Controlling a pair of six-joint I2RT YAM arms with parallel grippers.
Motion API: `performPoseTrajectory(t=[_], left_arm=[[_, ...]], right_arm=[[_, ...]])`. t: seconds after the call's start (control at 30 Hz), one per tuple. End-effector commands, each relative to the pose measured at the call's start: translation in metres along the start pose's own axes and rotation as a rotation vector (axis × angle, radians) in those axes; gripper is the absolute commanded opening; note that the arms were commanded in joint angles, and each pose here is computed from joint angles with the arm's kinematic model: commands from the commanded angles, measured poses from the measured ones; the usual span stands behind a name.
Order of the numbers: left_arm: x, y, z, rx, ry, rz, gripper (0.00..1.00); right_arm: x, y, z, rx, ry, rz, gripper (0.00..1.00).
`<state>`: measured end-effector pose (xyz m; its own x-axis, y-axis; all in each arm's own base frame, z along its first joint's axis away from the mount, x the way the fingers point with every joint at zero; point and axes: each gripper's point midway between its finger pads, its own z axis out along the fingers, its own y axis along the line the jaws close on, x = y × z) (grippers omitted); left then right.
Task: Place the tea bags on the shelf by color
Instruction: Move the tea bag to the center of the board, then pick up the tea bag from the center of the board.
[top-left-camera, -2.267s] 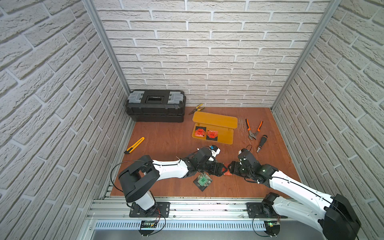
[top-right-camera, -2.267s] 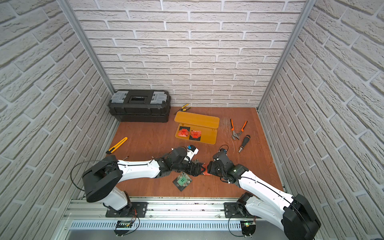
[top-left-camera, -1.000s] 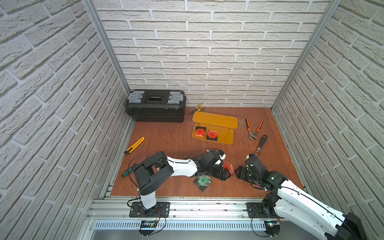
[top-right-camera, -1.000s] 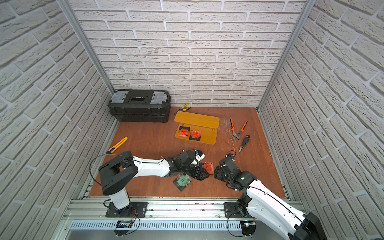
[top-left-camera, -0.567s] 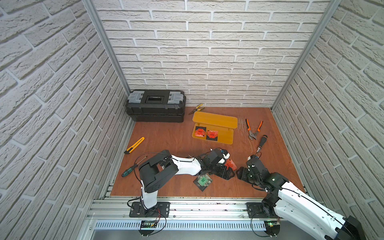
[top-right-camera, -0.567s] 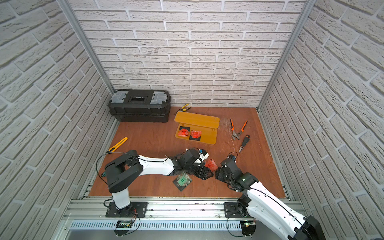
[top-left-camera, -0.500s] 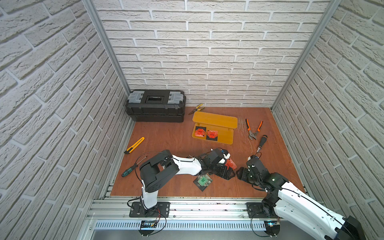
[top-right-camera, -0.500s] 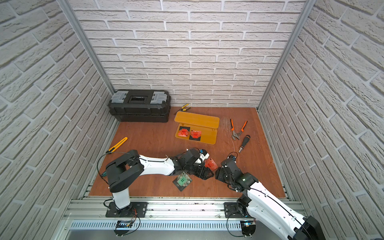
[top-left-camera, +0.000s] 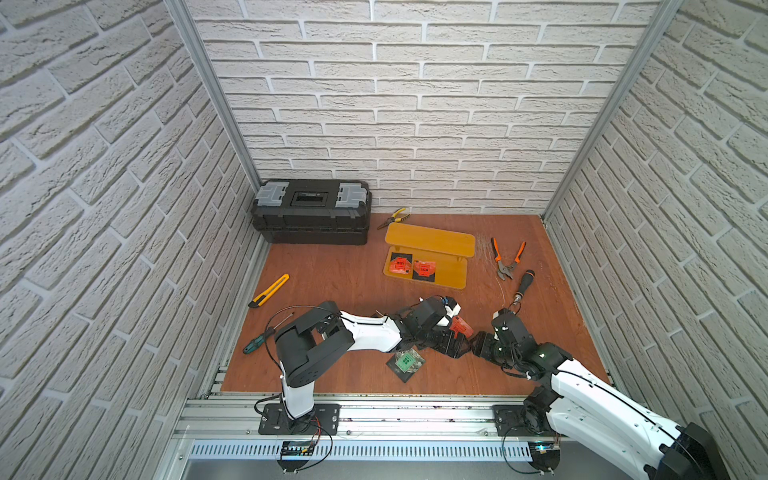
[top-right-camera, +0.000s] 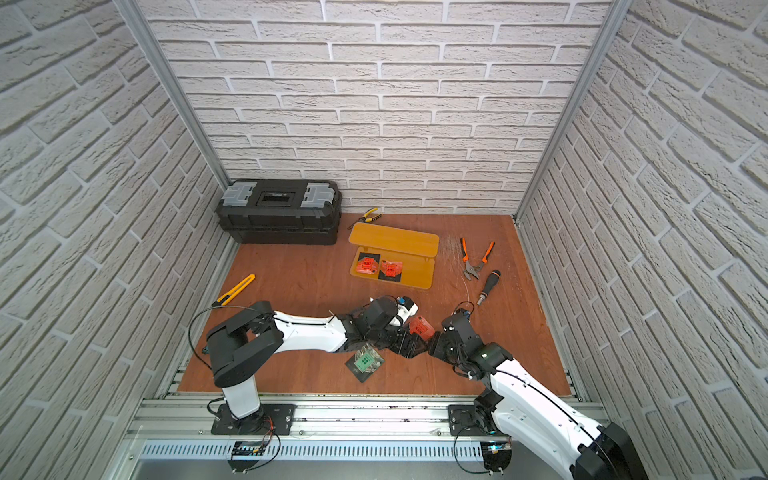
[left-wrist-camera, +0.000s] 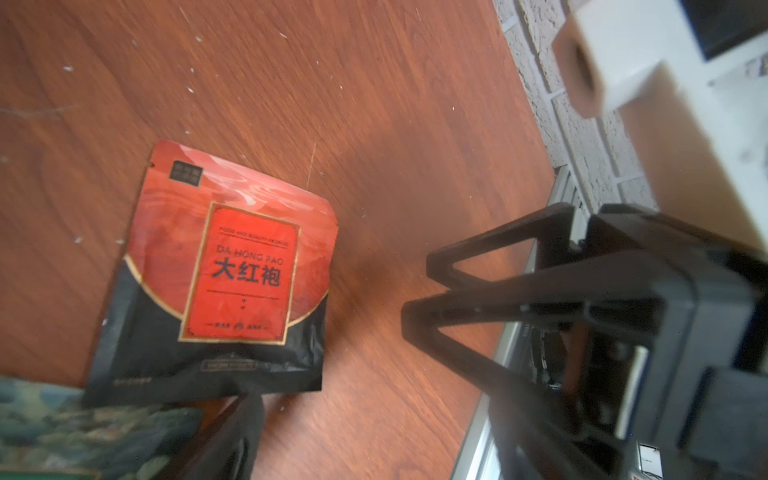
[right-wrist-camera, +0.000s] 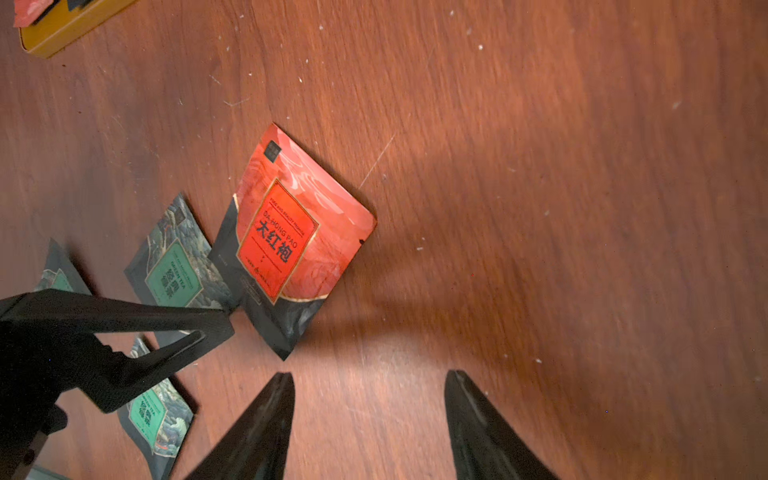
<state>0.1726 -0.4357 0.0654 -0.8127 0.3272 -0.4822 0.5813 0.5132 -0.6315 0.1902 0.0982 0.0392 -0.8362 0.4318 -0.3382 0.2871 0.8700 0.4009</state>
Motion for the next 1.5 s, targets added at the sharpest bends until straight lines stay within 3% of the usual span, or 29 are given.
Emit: performPoseTrajectory(t=[0.0, 0.47, 1.13, 1.47], left_arm=[[-0.016, 0.001, -0.011, 0.003, -0.076, -0.013, 0.90], [-0.039, 0.025, -0.011, -0.022, -0.134, -0.066, 0.89], [-0.035, 0.036, 0.008, -0.023, -0.101, -0.085, 0.89], [-0.030, 0.040, 0.009, -0.023, -0.097, -0.109, 0.89]], right_arm=[[-0.006, 0.006, 0.005, -0.034, -0.022, 0.006, 0.61], [-0.014, 0.013, 0.013, -0.063, -0.025, 0.016, 0.58], [-0.022, 0.018, 0.028, -0.092, -0.005, 0.042, 0.54], [-0.026, 0.017, 0.035, -0.095, 0.005, 0.057, 0.48]])
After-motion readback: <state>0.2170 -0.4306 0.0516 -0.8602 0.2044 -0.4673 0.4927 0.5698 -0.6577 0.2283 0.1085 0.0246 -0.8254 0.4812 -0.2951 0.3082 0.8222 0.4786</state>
